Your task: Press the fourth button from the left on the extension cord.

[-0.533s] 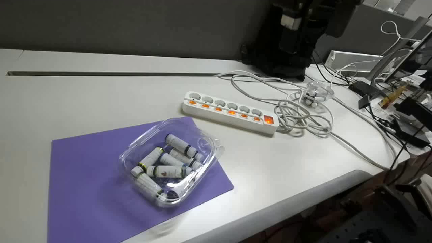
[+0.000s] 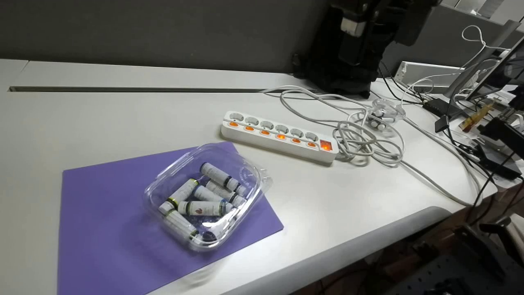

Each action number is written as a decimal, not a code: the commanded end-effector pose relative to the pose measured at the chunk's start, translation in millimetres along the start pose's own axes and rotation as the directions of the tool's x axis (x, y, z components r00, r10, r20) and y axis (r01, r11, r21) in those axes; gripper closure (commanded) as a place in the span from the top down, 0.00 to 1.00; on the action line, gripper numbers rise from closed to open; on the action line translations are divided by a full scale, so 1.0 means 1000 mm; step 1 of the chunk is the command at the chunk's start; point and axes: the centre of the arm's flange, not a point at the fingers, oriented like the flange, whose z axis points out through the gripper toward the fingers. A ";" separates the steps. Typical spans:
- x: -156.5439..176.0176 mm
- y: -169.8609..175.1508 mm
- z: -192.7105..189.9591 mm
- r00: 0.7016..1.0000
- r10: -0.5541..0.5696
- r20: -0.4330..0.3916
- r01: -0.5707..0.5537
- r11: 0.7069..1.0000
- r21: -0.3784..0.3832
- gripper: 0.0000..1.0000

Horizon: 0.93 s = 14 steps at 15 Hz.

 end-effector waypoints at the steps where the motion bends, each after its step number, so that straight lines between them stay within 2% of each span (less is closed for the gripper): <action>1: 0.000 0.000 0.000 1.000 0.000 0.000 0.000 1.000 0.000 1.00; 3: 0.002 0.003 0.003 1.000 0.024 -0.011 -0.024 1.000 -0.006 1.00; 6: 0.014 0.024 0.015 0.993 0.107 -0.041 -0.107 0.994 -0.005 1.00; 9: 0.031 0.062 0.036 0.976 0.212 -0.052 -0.211 0.977 0.017 1.00; 14: 0.056 0.118 0.089 0.946 0.324 -0.010 -0.323 0.945 0.043 1.00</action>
